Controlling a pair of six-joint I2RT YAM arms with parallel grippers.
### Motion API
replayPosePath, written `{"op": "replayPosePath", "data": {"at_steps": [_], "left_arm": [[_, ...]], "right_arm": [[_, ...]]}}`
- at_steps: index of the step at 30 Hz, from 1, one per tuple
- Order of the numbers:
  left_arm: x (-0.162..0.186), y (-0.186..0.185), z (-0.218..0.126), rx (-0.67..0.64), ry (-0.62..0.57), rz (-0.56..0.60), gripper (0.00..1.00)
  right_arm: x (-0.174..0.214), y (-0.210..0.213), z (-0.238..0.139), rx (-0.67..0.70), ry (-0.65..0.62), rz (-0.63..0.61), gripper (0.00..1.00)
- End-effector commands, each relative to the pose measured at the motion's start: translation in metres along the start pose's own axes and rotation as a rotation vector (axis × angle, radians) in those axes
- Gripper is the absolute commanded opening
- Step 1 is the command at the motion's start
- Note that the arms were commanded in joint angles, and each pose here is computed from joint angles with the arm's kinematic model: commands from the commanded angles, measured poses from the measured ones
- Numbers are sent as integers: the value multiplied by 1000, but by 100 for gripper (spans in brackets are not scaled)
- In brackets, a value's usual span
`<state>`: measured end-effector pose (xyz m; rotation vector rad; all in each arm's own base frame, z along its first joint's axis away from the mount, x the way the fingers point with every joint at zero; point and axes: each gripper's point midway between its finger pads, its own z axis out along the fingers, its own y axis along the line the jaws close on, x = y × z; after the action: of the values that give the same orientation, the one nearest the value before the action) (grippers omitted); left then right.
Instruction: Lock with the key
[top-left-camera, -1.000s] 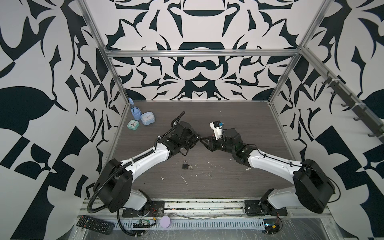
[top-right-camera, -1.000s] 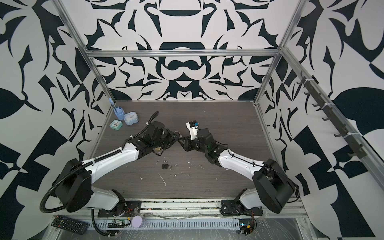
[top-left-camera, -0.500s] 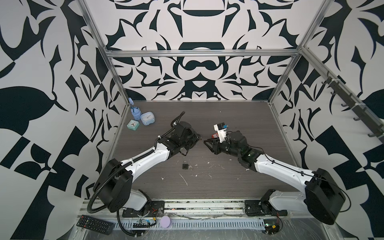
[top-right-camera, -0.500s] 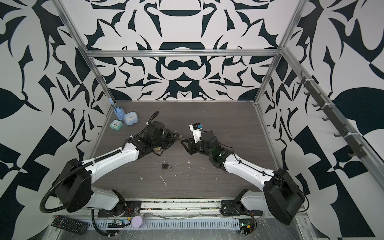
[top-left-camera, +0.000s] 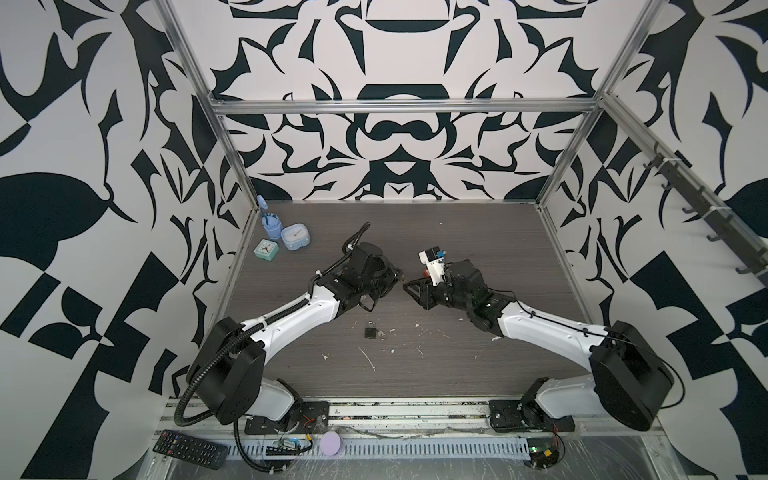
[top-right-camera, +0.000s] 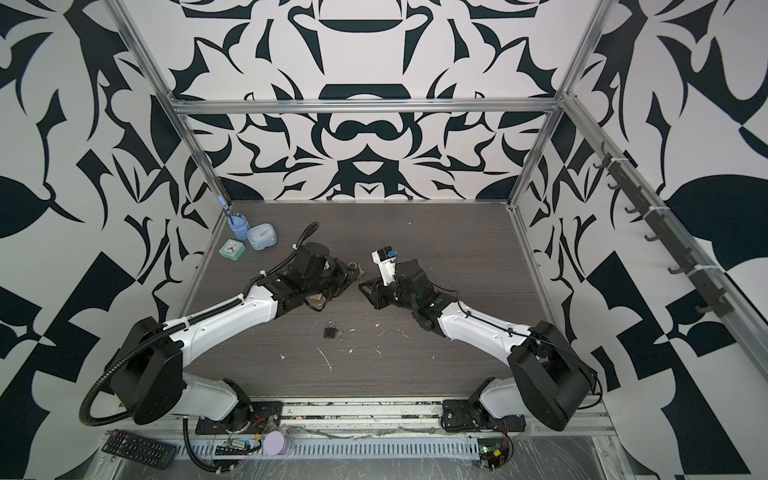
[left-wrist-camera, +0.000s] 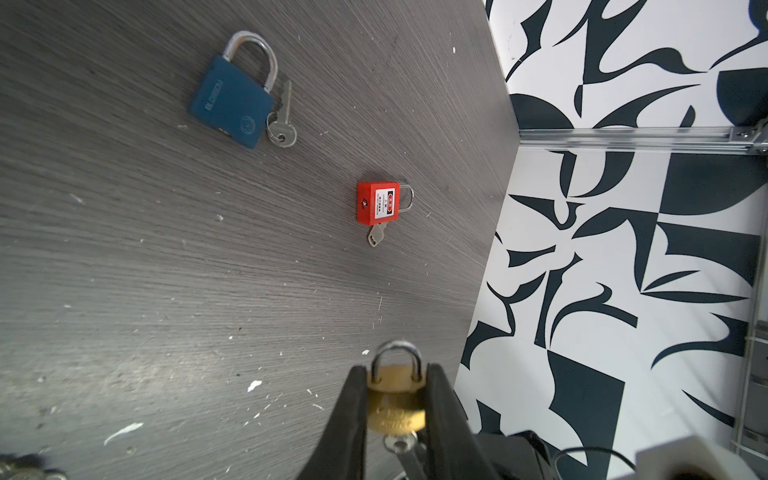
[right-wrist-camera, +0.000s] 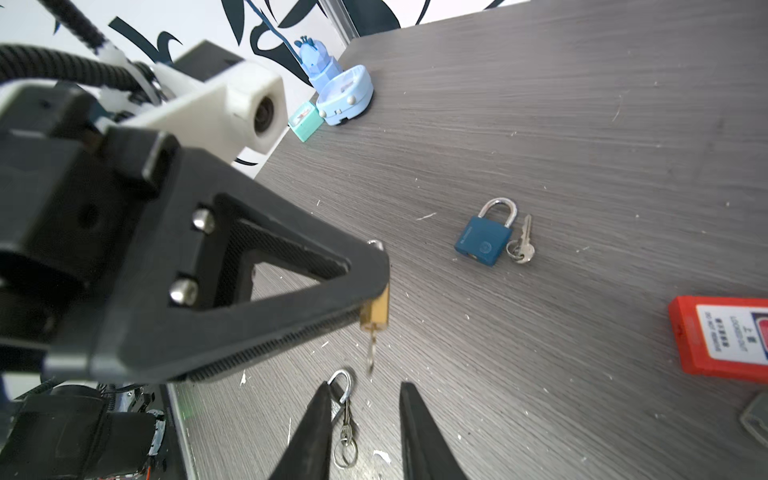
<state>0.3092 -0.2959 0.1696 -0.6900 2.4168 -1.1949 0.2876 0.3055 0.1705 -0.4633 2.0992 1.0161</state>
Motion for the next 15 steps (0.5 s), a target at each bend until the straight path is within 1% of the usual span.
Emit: {"op": "replayPosePath", "data": {"at_steps": [1, 6, 15], "left_arm": [[-2, -7, -2, 3, 3, 5, 0], [-2, -7, -3, 5, 3, 7, 0], [-2, -8, -2, 5, 7, 3, 0]], "right_arm": [[-26, 14, 1, -36, -62, -45, 30], [-27, 10, 4, -27, -61, -42, 30], [-27, 11, 7, -34, -54, -38, 16]]}}
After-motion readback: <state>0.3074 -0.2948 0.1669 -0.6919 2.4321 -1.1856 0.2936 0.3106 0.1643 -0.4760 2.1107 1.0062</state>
